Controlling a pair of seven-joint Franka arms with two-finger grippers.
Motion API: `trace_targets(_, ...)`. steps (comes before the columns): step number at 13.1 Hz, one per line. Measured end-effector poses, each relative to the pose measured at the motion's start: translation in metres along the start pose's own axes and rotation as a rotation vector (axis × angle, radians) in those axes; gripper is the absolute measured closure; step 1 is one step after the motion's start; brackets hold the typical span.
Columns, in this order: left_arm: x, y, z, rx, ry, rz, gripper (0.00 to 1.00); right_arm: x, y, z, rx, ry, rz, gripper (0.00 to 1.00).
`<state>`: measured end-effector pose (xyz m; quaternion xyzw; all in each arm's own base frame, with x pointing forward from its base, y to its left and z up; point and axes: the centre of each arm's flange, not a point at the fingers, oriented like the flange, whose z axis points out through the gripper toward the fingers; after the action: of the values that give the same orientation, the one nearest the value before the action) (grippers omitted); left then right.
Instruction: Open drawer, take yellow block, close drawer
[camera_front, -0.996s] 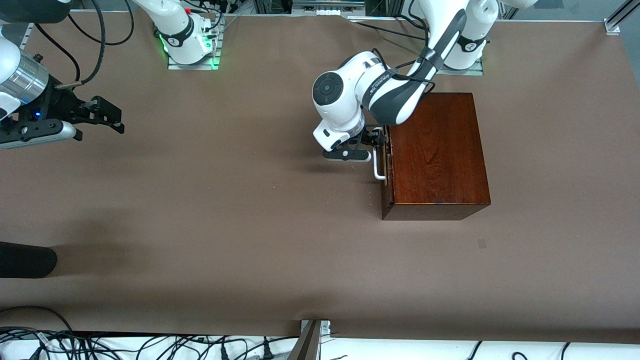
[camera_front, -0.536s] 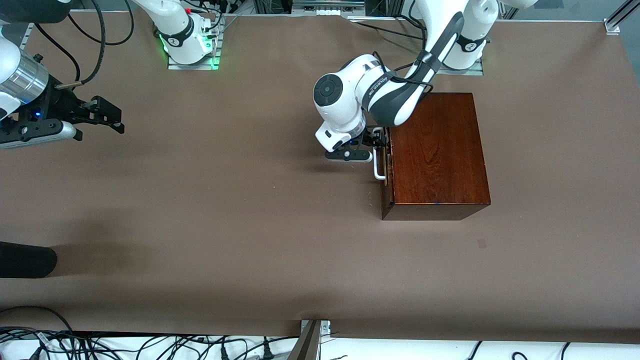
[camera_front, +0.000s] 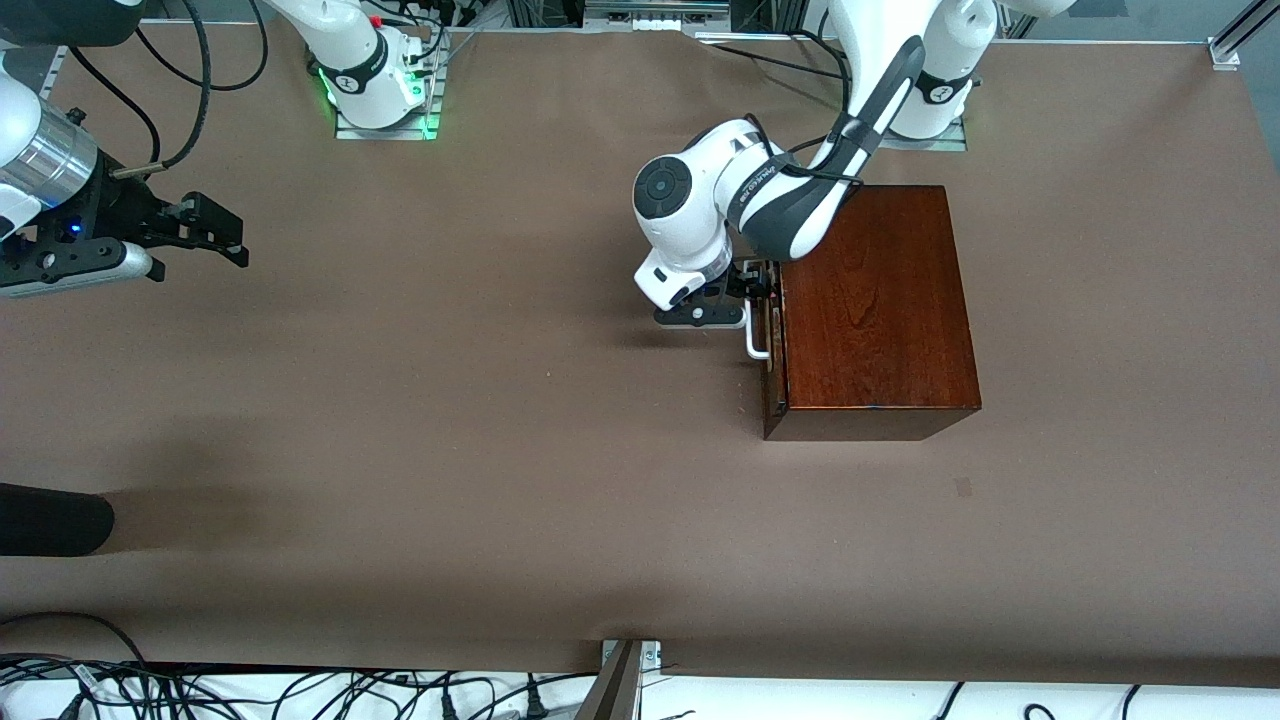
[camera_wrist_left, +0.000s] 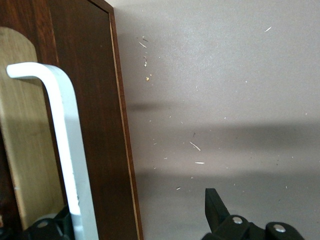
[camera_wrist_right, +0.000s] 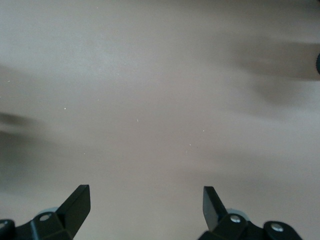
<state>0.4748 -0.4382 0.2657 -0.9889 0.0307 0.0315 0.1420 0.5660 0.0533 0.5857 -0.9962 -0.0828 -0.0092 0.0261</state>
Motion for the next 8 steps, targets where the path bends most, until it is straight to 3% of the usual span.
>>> trace_targets(8, -0.002, 0.010, -0.006, -0.039, 0.036, -0.035, 0.00, 0.000, 0.001, 0.000, 0.000, 0.000, 0.002, 0.00)
